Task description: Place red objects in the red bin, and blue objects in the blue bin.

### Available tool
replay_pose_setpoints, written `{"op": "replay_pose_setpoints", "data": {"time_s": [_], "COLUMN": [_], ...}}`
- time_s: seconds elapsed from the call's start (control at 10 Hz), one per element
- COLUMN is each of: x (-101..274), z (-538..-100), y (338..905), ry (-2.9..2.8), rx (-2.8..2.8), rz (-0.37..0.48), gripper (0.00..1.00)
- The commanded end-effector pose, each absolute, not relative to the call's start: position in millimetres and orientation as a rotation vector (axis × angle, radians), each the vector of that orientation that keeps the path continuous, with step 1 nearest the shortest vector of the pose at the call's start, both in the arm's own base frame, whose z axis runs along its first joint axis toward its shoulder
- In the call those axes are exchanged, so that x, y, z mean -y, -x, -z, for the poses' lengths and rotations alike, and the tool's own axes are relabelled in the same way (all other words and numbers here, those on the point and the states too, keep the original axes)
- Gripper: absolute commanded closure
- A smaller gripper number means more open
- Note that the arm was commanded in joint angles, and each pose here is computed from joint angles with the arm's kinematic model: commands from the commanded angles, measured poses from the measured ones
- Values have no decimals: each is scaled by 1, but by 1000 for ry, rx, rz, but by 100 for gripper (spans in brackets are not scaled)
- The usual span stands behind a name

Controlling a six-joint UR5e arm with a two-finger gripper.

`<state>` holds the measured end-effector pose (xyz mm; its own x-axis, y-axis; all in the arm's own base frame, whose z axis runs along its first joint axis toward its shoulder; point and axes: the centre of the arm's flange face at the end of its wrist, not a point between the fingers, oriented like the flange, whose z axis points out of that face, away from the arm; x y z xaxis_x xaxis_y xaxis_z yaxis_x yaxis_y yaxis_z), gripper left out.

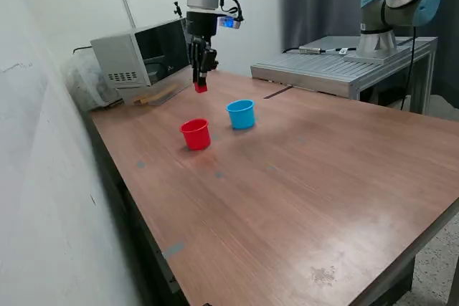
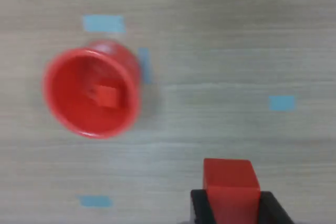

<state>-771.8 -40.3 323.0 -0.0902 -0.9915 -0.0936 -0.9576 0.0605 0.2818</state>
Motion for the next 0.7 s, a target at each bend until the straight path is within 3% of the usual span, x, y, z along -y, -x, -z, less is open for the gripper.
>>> {"op": "replay_pose_setpoints", "data": {"time_s": [0.0,0.1,0.4,0.6], "x": [-27,-45,-50,-52], "z": [-305,-288,-218,-200], "y": [771,777,793,799], "ry": [-1969,-1959,-1993,-1991], "rx": [2296,2326,2364,2365], "rz": [387,368,288,288], "gripper": [100,100,100,100]}}
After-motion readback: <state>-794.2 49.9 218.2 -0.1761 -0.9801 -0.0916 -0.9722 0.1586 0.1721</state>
